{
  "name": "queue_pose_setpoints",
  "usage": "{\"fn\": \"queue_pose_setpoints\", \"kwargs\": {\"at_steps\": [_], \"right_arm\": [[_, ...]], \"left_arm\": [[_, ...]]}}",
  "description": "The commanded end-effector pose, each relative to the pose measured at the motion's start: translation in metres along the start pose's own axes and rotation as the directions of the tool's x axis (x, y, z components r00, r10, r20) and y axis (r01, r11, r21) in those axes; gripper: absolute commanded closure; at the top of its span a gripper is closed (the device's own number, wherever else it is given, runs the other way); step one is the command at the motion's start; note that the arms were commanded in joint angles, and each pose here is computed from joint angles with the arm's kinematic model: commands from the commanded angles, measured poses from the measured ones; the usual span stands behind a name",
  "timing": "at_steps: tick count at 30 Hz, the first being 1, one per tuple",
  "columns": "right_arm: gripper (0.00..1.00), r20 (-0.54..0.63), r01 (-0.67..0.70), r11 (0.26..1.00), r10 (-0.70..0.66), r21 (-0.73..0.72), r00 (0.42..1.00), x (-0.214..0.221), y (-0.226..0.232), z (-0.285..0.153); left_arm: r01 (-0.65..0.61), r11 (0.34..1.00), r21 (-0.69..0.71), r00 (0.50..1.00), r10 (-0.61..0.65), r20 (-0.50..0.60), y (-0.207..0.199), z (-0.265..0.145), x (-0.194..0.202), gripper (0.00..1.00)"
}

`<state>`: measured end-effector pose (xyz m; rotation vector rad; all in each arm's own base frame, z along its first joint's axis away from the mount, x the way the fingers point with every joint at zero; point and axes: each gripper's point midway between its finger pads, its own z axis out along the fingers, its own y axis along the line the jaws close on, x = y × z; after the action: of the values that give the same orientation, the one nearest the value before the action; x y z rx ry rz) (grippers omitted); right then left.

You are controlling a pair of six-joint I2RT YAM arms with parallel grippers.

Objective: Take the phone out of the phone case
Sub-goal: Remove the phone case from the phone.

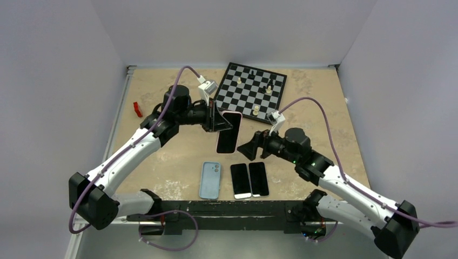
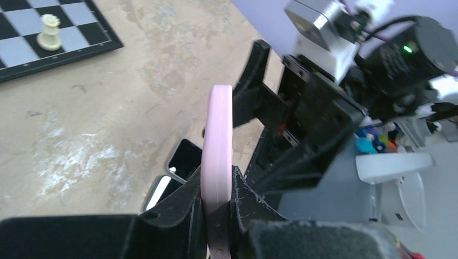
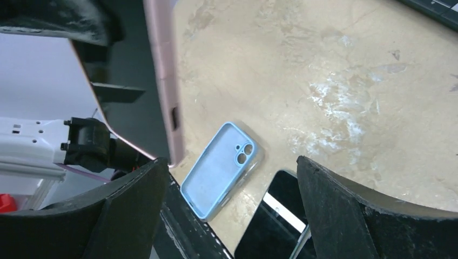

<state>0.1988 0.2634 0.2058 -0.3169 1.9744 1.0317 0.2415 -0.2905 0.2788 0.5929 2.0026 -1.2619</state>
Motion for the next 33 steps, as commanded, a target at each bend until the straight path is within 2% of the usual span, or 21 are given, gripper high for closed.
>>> {"fn": "queue_pose_setpoints", "kwargs": {"at_steps": [1,6,12,25,30,33], "right_arm": [[0.1,0.053,0.062,0.957,-0.048,-0.282,0.997,-0.011,0.025,-0.024],[0.21,0.048,0.115,0.855,-0.105,-0.506,0.993,-0.002,0.057,-0.043],[0.33,0.038,0.103,0.793,-0.1,-0.601,0.994,-0.004,0.072,-0.042],[0.66,0.103,0.169,0.703,-0.135,-0.691,0.985,-0.011,0.088,-0.046],[0.69,0.136,0.218,0.666,-0.173,-0.714,0.975,-0.006,0.09,-0.052],[0.71,0.134,0.225,0.668,-0.186,-0.709,0.973,-0.005,0.089,-0.049]], "left_arm": [[-0.119,0.962,0.246,0.992,0.108,0.059,-0.052,-0.012,-0.022,1.0],[-0.109,0.936,0.336,0.993,0.088,0.076,-0.065,-0.013,-0.027,1.0],[-0.041,0.912,0.408,0.999,0.025,0.044,-0.072,-0.011,-0.027,1.0],[-0.033,0.899,0.436,0.999,0.011,0.052,-0.079,-0.015,-0.029,1.0],[0.029,0.879,0.476,0.999,-0.038,0.01,-0.085,-0.016,-0.03,1.0],[0.043,0.863,0.504,0.999,-0.054,0.008,-0.089,-0.017,-0.032,1.0]]}}
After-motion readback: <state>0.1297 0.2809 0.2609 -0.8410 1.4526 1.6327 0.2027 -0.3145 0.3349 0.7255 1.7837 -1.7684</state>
